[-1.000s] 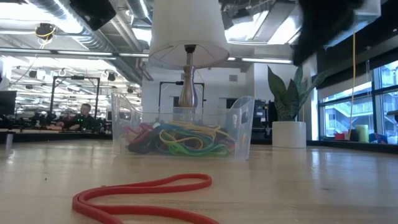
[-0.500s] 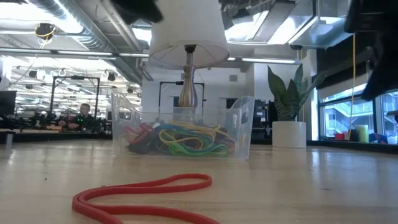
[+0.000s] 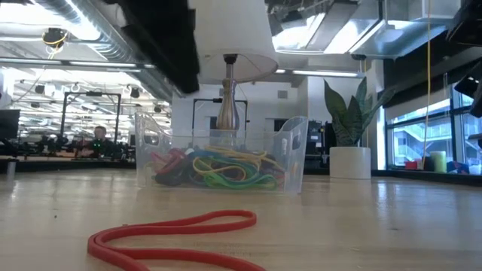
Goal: Pick and place rubber bands into bin
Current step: Put the red rubber band into the transparent bin
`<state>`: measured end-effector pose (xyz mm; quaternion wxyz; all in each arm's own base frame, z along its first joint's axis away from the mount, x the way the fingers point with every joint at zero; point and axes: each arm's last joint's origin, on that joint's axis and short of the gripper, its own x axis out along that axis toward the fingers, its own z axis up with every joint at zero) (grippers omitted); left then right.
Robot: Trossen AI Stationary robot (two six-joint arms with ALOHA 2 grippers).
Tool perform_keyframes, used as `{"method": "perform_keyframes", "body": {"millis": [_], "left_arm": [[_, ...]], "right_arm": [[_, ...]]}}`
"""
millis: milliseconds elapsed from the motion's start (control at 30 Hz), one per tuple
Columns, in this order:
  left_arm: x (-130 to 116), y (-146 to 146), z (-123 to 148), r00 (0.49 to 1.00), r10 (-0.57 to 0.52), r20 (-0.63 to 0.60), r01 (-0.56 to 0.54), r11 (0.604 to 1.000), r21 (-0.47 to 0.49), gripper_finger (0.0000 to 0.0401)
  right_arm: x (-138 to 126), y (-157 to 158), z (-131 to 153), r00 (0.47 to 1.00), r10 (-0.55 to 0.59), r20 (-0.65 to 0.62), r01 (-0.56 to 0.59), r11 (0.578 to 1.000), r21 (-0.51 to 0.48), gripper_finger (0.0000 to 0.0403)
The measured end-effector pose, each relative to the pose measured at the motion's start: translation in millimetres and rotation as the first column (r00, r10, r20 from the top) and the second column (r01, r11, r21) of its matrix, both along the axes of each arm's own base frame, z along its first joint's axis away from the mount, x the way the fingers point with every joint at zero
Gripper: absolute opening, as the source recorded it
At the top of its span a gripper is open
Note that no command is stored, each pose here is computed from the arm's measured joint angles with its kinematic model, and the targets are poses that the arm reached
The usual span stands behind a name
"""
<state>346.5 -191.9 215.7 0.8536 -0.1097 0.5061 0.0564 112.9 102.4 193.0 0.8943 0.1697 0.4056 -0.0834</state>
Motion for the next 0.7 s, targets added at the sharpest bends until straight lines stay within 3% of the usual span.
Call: {"method": "perform_keyframes", "body": {"millis": [167,533,700], "left_arm": [[2.3,-22.6,-32.6,0.992,0.104,-0.068,-0.11,0.99,-0.087,0.0127],[8.8,-38.9,-78.6,0.972,0.198,-0.124,-0.212,0.97,-0.116,0.0124],[8.5,-38.3,-92.9,0.952,0.254,-0.173,-0.273,0.957,-0.1,0.0073]], "right_arm": [[-6.1,-5.1,-0.4,0.998,0.054,0.025,-0.054,0.998,0.012,0.002],[-9.0,-8.2,-1.2,0.996,0.081,0.032,-0.081,0.997,-0.001,0.0021],[-8.2,-7.0,-0.2,0.996,0.082,0.046,-0.083,0.996,0.011,0.0021]]}}
